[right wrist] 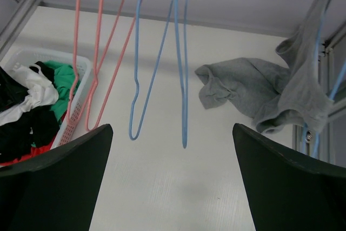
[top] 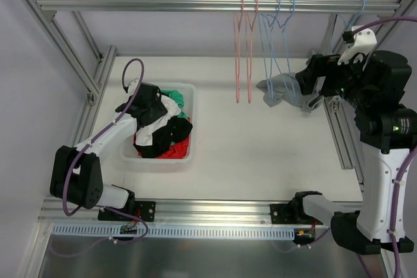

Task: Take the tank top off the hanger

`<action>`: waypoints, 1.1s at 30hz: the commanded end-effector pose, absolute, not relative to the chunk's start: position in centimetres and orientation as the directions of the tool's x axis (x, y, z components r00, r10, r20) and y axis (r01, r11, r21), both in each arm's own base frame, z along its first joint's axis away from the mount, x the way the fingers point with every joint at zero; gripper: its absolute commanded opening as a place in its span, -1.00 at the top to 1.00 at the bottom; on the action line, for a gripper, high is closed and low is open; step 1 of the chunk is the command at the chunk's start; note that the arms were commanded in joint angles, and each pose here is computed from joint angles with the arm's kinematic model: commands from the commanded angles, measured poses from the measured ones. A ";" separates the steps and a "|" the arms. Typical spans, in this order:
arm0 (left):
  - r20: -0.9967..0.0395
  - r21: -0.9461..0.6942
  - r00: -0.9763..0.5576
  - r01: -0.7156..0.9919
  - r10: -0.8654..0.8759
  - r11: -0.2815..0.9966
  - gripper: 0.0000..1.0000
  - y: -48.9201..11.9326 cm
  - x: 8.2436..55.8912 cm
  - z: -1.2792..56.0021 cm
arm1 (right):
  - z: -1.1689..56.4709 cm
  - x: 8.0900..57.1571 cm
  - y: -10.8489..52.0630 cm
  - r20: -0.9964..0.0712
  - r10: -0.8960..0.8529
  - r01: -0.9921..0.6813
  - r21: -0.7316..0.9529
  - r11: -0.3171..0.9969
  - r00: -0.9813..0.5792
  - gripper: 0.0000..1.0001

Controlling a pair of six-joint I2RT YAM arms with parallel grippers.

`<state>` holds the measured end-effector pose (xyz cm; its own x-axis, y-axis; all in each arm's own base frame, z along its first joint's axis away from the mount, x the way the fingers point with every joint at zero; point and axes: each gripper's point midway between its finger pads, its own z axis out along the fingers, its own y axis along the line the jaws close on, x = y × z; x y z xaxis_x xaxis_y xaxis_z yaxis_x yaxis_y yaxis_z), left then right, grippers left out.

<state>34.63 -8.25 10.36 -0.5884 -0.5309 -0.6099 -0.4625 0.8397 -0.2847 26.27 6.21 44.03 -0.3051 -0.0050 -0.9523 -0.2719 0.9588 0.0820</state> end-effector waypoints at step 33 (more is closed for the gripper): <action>-0.886 -0.295 -0.419 0.179 -0.199 0.938 -0.97 -7.7 18.9 28.3 | 41.6 41.9 -7.4 -0.926 0.028 -0.070 0.059 0.996 -0.376 0.24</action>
<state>18.55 -9.12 30.19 -0.4184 -0.2835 -0.8629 0.2124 0.8932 -0.3964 41.67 -7.99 37.26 -0.5033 0.0783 -0.8606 -0.0134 0.9951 0.0983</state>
